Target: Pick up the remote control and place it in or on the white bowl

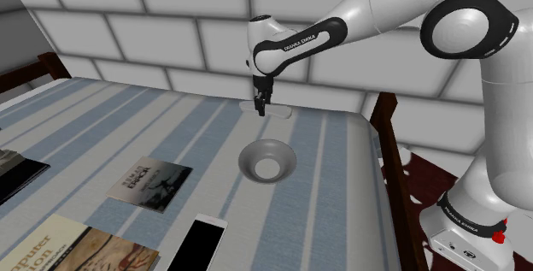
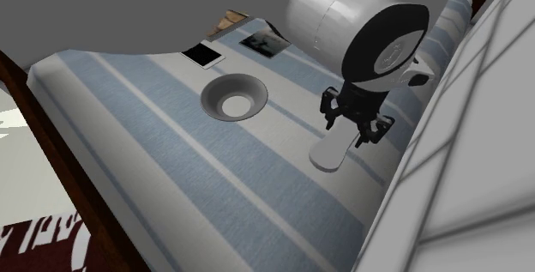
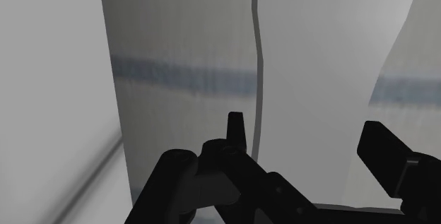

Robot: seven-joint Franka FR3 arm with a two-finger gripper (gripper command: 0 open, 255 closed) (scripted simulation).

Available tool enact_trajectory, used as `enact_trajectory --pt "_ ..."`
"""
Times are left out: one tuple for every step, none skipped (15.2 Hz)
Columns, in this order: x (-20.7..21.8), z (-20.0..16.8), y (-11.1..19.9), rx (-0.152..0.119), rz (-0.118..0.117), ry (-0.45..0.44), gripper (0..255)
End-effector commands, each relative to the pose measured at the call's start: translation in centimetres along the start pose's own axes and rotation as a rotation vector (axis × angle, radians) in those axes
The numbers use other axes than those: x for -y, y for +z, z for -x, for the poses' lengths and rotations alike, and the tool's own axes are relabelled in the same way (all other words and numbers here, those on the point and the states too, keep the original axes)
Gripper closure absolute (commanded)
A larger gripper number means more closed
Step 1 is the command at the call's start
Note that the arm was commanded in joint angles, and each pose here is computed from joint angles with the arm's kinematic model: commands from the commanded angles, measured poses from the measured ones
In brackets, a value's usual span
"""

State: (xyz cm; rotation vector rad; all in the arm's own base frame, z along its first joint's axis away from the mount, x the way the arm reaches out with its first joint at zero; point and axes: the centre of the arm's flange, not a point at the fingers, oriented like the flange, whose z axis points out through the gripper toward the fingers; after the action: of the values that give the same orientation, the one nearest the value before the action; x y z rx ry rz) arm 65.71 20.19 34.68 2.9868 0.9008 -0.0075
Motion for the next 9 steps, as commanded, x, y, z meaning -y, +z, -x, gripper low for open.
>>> enact_trajectory --pt "0.1 -0.1 -1.0 0.0 0.0 0.0 255" --pt "0.1 0.0 -1.5 0.0 0.0 0.0 255" --pt "0.0 0.0 -2.1 0.0 0.0 0.0 255" --pt "0.0 0.0 -2.6 0.0 0.0 0.0 255" --pt "0.0 0.0 -3.1 0.0 0.0 0.0 255" --pt "0.0 0.0 -3.6 0.0 0.0 0.0 255" --pt "0.0 0.0 -4.2 0.0 0.0 0.0 255" --pt "0.0 0.0 -4.7 0.0 0.0 0.0 255" --pt "0.0 0.0 -5.2 0.0 0.0 0.0 255"
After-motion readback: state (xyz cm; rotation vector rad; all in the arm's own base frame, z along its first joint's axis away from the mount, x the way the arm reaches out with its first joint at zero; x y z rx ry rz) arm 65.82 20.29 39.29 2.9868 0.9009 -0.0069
